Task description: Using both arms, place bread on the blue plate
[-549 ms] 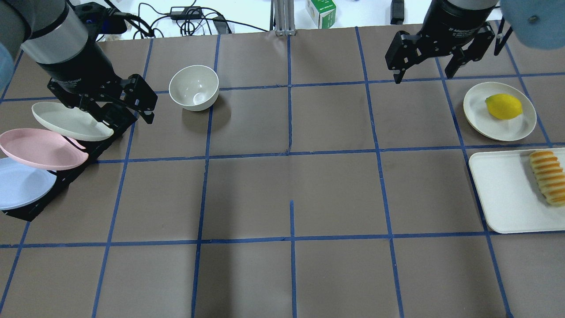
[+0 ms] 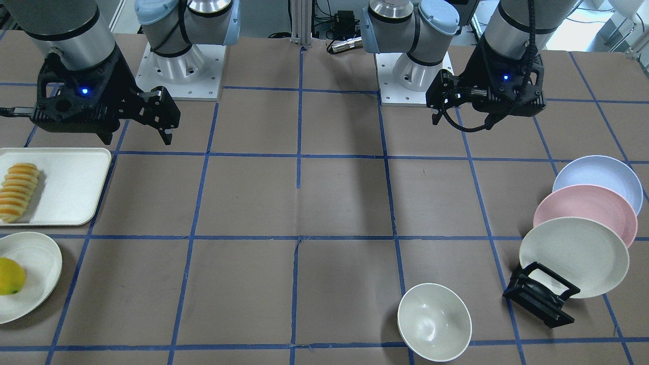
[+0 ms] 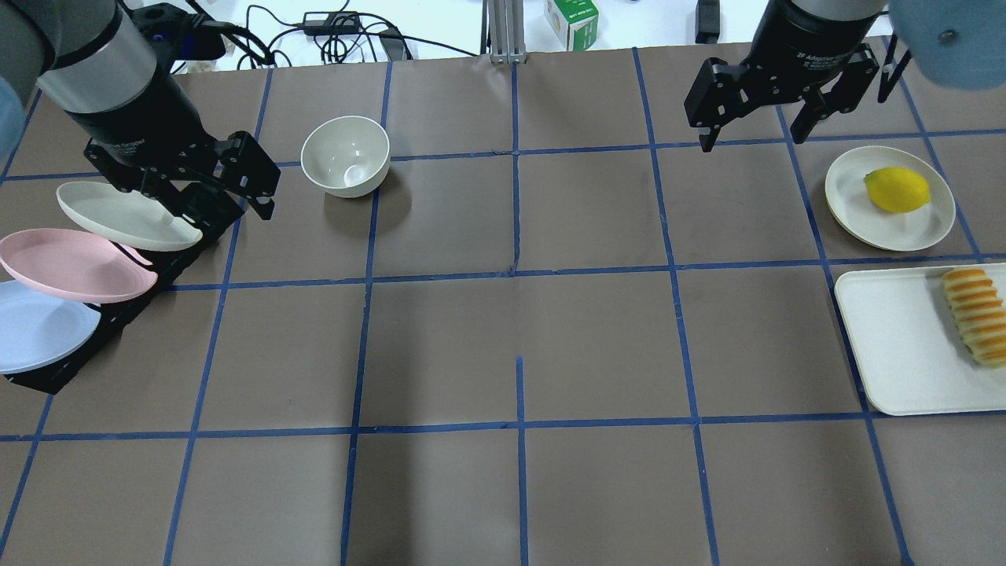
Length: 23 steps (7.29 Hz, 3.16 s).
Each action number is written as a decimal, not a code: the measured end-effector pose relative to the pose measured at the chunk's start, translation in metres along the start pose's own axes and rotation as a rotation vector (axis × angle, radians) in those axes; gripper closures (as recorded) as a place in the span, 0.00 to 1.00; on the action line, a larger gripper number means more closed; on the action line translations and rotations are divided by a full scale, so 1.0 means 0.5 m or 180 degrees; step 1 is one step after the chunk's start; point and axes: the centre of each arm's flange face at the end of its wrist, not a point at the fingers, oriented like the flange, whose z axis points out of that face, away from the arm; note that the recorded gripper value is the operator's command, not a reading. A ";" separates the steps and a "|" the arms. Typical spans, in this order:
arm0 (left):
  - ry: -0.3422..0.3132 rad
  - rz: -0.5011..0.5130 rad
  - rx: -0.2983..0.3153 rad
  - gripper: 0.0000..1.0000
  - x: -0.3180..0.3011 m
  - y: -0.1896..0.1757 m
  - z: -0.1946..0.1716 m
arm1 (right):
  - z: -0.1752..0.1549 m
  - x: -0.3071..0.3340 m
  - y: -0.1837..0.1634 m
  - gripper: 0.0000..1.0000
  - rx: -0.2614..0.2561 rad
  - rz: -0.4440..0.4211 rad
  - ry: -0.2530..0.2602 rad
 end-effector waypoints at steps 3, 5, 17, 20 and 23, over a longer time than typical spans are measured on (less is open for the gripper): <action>0.0003 -0.0109 0.0013 0.00 -0.036 -0.003 -0.003 | 0.004 0.002 0.000 0.00 -0.0013 0.0011 0.0011; 0.0005 -0.0395 0.0039 0.00 -0.129 -0.008 -0.006 | 0.005 0.003 0.000 0.00 -0.0018 0.0003 0.0026; -0.0051 -0.1004 0.0489 0.00 -0.980 0.125 0.232 | 0.010 0.009 -0.001 0.00 -0.0040 -0.0003 0.0045; 0.0171 -0.1032 0.0404 0.00 -1.026 0.110 0.331 | 0.030 0.043 -0.004 0.00 -0.0107 -0.0017 0.0100; 0.0277 -0.1094 0.0231 0.06 -1.055 0.126 0.405 | 0.098 0.265 0.007 0.00 -0.0302 -0.0081 0.0158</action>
